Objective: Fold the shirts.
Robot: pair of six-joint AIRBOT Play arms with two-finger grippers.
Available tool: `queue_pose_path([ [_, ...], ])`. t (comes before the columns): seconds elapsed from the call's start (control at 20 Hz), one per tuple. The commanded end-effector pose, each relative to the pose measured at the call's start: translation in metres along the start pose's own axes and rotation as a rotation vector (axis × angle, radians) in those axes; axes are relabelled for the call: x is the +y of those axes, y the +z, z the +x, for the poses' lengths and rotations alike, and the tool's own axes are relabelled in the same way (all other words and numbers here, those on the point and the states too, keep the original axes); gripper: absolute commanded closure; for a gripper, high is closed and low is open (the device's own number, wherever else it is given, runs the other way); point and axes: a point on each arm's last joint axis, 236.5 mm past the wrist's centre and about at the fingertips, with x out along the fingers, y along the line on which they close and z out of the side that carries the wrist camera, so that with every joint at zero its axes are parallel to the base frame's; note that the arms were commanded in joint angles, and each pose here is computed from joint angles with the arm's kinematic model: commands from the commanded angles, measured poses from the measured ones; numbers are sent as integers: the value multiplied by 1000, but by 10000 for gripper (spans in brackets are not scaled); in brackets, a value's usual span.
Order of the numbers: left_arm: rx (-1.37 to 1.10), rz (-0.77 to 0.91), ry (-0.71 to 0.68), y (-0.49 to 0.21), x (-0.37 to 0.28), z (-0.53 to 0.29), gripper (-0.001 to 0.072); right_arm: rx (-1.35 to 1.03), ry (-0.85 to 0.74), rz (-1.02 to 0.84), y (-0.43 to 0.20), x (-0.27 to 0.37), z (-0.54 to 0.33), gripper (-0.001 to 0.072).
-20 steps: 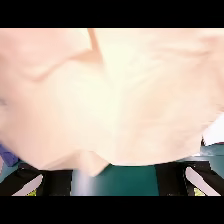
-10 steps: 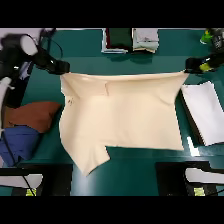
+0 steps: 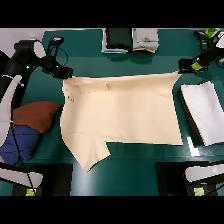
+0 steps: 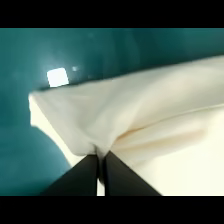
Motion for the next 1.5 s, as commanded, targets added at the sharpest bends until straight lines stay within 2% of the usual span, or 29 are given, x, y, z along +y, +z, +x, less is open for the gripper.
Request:
queue_pose_path([
  [0.0, 162, 20, -11, -39, -1, 0, 680, 81, -52, -12, -35, -12, 4, 698],
  [0.3, 290, -6, -30, -94, -5, 48, 680, 181, -46, 22, -110, -16, 44, 697],
  [0.55, 298, -42, -92, -106, -20, 63, 680, 214, -22, 81, -137, -12, 70, 694],
  [0.6, 322, -44, -100, -111, -22, 61, 679, 214, 10, 100, -138, -5, 72, 660],
  [0.65, 339, -44, -104, -115, -23, 59, 648, 209, 45, 123, -136, 3, 71, 464],
  [0.7, 350, -44, -104, -117, -23, 57, 365, 196, 71, 141, -130, 7, 69, 350],
  [0.75, 351, -57, -85, -117, -19, 51, 208, 185, 92, 144, -123, 13, 63, 350],
  [0.95, 231, -84, -22, -108, -10, -7, 208, 144, 26, 63, -120, 6, 9, 350],
  [1.05, 194, -114, -29, -125, -16, -31, 208, 168, -66, 37, -149, -13, -10, 350],
  [1.15, 185, -153, -43, -153, -22, -41, 208, 216, -90, 71, -188, -25, -14, 338],
  [1.25, 185, -177, -59, -180, -27, -44, 208, 287, -90, 136, -234, -35, -9, 152],
  [1.45, 198, -208, -95, -204, -37, -37, 208, 413, -43, 245, -308, -31, 11, 155],
])
